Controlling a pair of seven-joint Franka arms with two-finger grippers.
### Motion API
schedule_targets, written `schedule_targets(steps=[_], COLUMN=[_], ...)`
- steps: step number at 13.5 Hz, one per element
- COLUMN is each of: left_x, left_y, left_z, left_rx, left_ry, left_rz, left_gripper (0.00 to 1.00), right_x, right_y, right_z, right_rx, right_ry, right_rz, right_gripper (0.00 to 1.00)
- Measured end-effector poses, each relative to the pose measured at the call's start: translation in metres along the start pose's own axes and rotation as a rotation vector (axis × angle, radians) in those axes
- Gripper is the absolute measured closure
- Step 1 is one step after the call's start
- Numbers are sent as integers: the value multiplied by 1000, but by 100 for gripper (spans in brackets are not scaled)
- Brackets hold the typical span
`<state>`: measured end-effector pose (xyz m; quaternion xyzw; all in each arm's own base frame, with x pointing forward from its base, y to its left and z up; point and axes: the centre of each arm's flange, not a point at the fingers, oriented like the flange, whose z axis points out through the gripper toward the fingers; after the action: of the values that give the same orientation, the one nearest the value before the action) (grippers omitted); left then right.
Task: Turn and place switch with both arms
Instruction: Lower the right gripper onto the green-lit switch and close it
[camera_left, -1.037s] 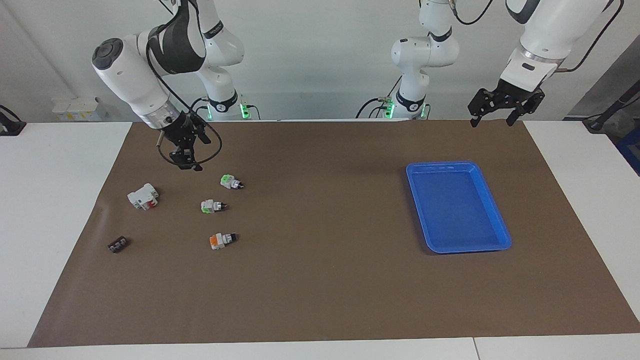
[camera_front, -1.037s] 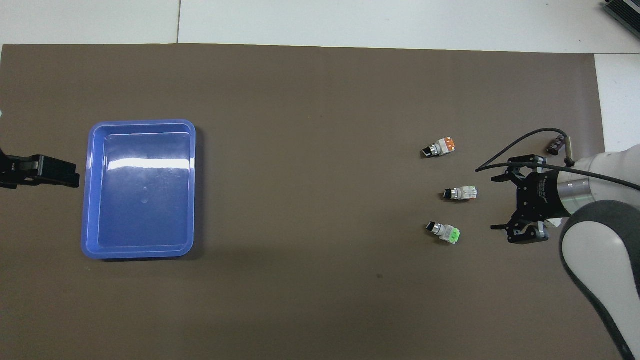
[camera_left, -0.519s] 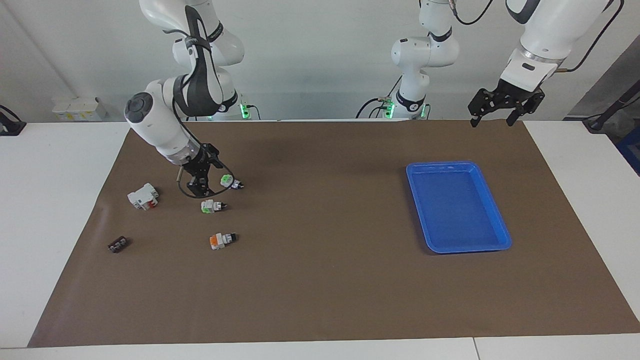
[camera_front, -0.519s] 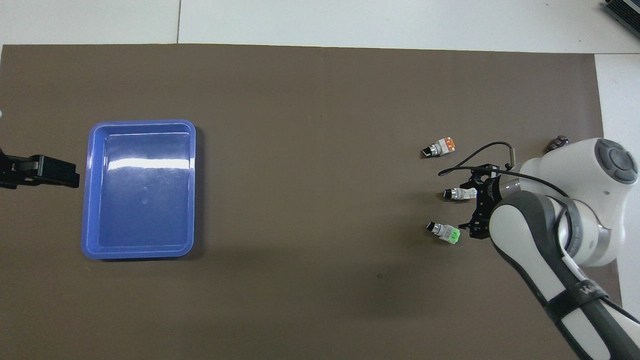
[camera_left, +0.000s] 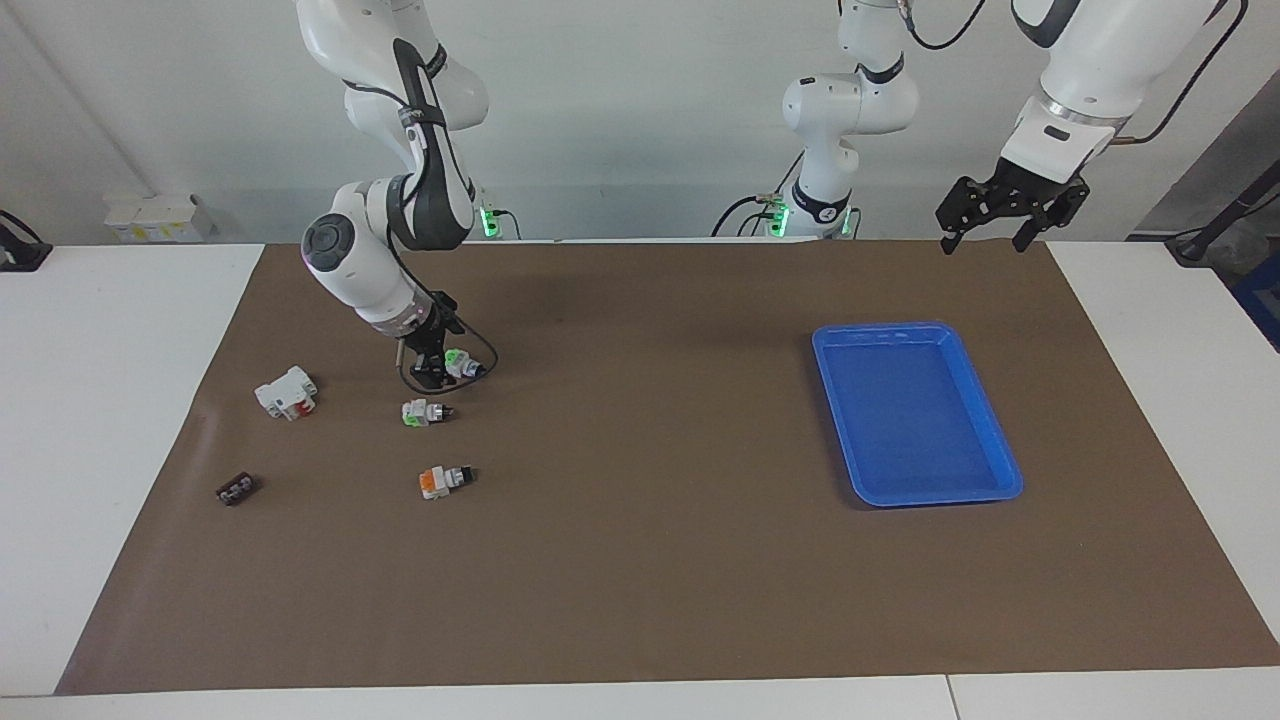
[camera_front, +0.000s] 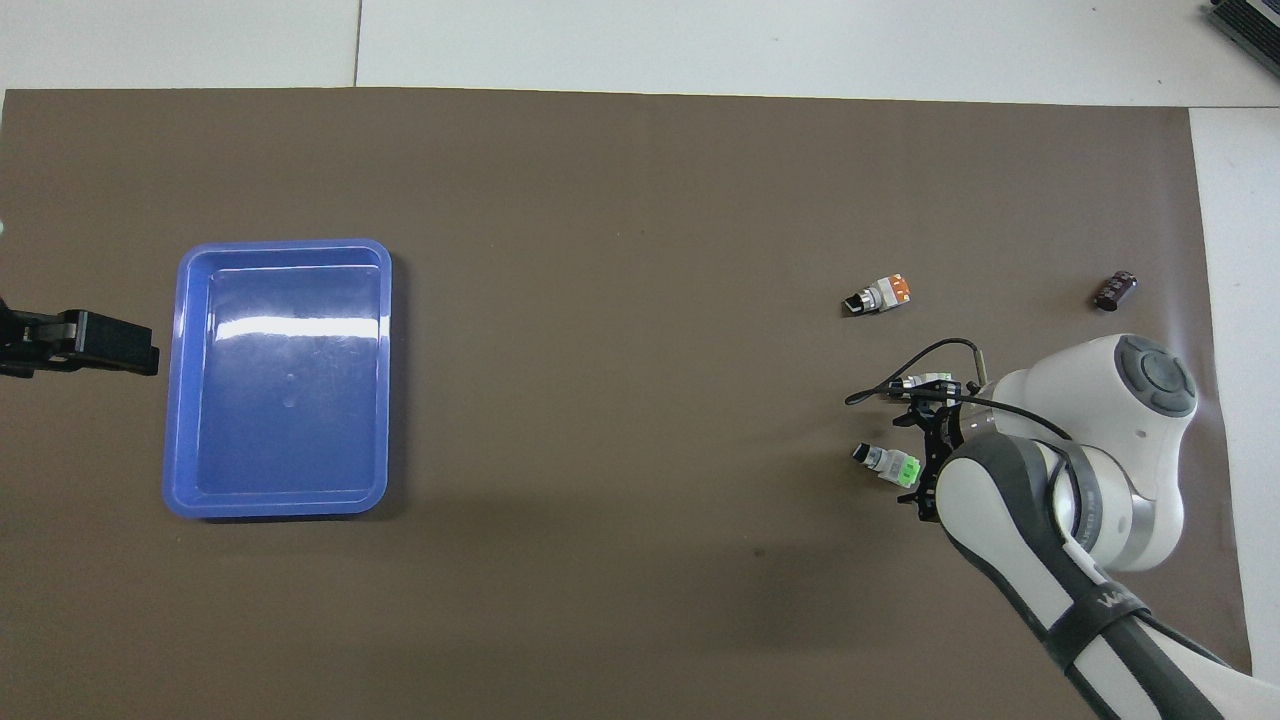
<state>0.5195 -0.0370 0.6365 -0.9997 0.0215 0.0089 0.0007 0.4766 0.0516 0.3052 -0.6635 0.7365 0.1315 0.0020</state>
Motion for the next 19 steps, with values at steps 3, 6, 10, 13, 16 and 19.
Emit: schedule_targets(steps=[3,6,10,13,16,19], left_x=[0,0,0,0,0,0], left_y=[0,0,0,0,0,0], left_z=[0,0,0,0,0,0], left_rx=[0,0,0,0,0,0], left_ry=[0,0,0,0,0,0], left_rz=[0,0,0,0,0,0], left_gripper=[0,0,0,0,0,0], right_x=[6,9,11,11,-2,-40], right_y=[7,12,11,10,1,-12], right_z=[18,26,23,21,-2,-74], right_rx=[25,12,32,34,-23,-74], right_ry=[3,7,5,-6,-50,-191], right_rz=[5,-11,-111,-105,-86,-43], right_gripper=[0,2,49,58,58,58])
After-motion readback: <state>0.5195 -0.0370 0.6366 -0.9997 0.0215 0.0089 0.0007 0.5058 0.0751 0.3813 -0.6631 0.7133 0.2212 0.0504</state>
